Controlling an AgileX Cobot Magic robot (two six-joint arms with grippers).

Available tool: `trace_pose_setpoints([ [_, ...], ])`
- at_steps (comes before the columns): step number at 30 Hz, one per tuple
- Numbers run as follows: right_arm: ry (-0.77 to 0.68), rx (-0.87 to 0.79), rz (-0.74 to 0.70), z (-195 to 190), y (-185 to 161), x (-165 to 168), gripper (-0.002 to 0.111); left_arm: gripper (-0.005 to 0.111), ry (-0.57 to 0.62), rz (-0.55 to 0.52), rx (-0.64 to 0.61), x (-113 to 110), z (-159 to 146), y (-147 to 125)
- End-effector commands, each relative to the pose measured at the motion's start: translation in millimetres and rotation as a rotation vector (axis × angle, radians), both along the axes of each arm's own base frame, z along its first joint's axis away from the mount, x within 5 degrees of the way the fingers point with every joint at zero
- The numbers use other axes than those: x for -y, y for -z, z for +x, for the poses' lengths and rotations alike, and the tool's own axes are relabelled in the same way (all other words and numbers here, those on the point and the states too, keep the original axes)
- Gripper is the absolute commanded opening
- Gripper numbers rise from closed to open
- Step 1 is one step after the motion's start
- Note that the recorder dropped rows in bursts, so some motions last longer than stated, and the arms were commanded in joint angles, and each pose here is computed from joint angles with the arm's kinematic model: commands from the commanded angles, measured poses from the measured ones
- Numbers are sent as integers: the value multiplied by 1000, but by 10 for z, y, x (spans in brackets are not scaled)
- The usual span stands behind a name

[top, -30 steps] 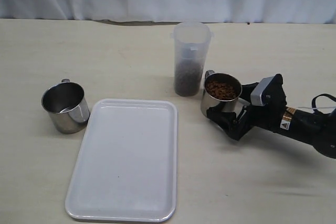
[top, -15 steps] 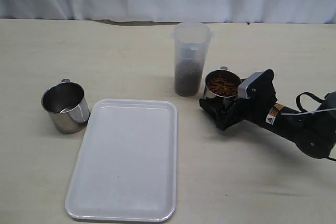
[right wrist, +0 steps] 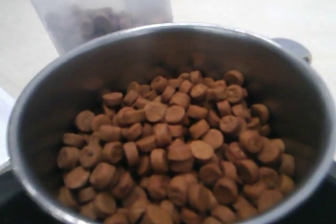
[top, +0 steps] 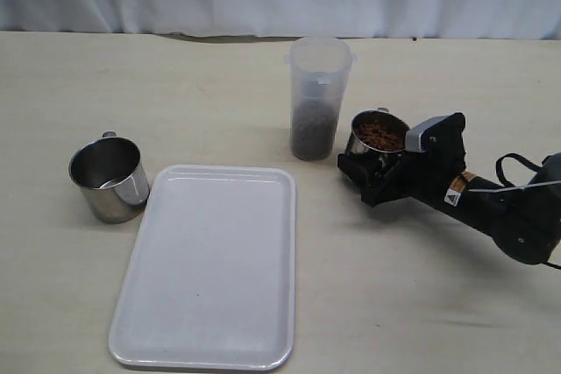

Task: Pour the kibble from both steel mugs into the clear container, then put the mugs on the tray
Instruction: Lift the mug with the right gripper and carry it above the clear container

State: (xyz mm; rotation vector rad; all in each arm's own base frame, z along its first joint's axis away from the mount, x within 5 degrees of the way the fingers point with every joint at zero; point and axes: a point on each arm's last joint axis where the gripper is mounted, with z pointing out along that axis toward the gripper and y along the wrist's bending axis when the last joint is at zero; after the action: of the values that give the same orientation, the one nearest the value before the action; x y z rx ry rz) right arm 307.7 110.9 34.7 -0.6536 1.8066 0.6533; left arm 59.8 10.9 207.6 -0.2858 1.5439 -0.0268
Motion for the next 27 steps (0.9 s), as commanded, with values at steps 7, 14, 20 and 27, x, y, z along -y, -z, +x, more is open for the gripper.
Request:
trace_pose_setpoints([
  [7,4,-19,-281,32,-561,105,5,0,12,5,11,10,0,-5],
  [14,82,70,-295,21,-1316,167,5,0,12,5,11,10,0,-5],
  [20,96,86,-426,31,-1881,222,5,0,12,5,11,10,0,-5],
  [27,39,111,-504,120,-2197,201,5,0,11,3,10,9,0,-3],
])
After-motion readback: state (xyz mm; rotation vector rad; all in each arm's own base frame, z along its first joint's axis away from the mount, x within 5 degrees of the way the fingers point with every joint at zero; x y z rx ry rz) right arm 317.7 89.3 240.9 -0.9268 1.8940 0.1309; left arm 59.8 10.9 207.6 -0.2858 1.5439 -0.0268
